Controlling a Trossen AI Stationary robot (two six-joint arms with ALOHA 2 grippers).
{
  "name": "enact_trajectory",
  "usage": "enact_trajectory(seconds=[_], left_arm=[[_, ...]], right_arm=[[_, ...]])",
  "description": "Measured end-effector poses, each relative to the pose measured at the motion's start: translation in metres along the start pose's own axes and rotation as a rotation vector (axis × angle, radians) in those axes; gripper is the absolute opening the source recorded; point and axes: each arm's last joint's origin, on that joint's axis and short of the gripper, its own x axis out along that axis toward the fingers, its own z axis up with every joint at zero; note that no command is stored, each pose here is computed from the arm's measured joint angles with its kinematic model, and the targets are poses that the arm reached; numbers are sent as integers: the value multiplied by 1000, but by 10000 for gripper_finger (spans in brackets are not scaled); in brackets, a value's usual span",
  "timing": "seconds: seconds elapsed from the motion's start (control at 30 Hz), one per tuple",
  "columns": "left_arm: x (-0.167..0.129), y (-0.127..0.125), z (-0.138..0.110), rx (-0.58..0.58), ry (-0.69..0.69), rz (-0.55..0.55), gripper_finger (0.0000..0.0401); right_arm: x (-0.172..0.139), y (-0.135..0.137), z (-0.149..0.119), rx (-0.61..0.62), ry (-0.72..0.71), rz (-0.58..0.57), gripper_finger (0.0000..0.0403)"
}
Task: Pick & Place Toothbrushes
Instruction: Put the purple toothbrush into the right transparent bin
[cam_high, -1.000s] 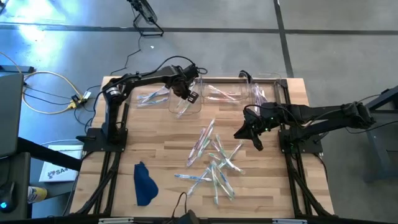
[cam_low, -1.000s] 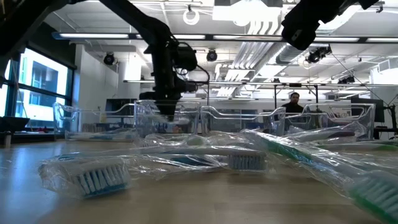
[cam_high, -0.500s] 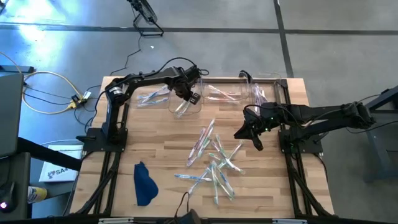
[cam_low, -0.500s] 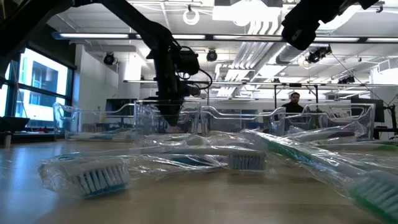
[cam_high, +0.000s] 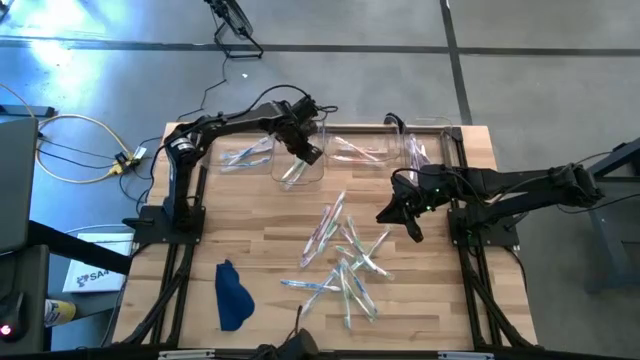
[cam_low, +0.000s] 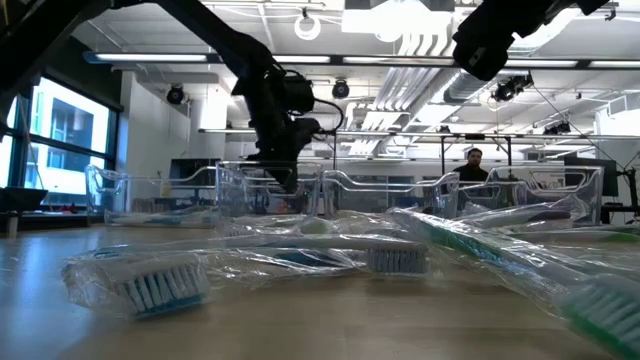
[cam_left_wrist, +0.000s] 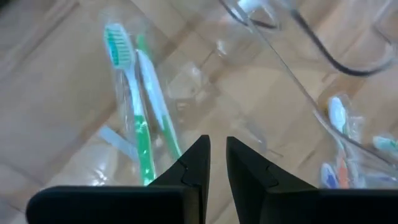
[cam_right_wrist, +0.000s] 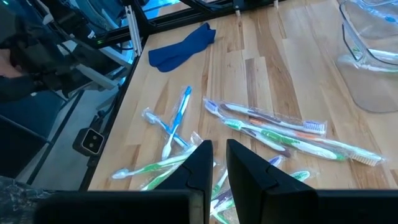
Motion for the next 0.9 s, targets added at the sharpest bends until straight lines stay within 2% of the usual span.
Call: enact_trajectory(seconds=[0.27,0.4,0.67,0.9], left_arm=[[-41,-28,-3,182,-175,197,49],[-70,-59,-11,328,-292,237,49],[-115,-124,-47,540,-467,331,49],[-132,-183,-82,690,-598,198,49]], right_arm=[[0,0,0,0,0,0,39],[0,0,0,0,0,0,39],[0,0,1,-2,-6,2,39],[0,0,1,-5,-15,4,39]])
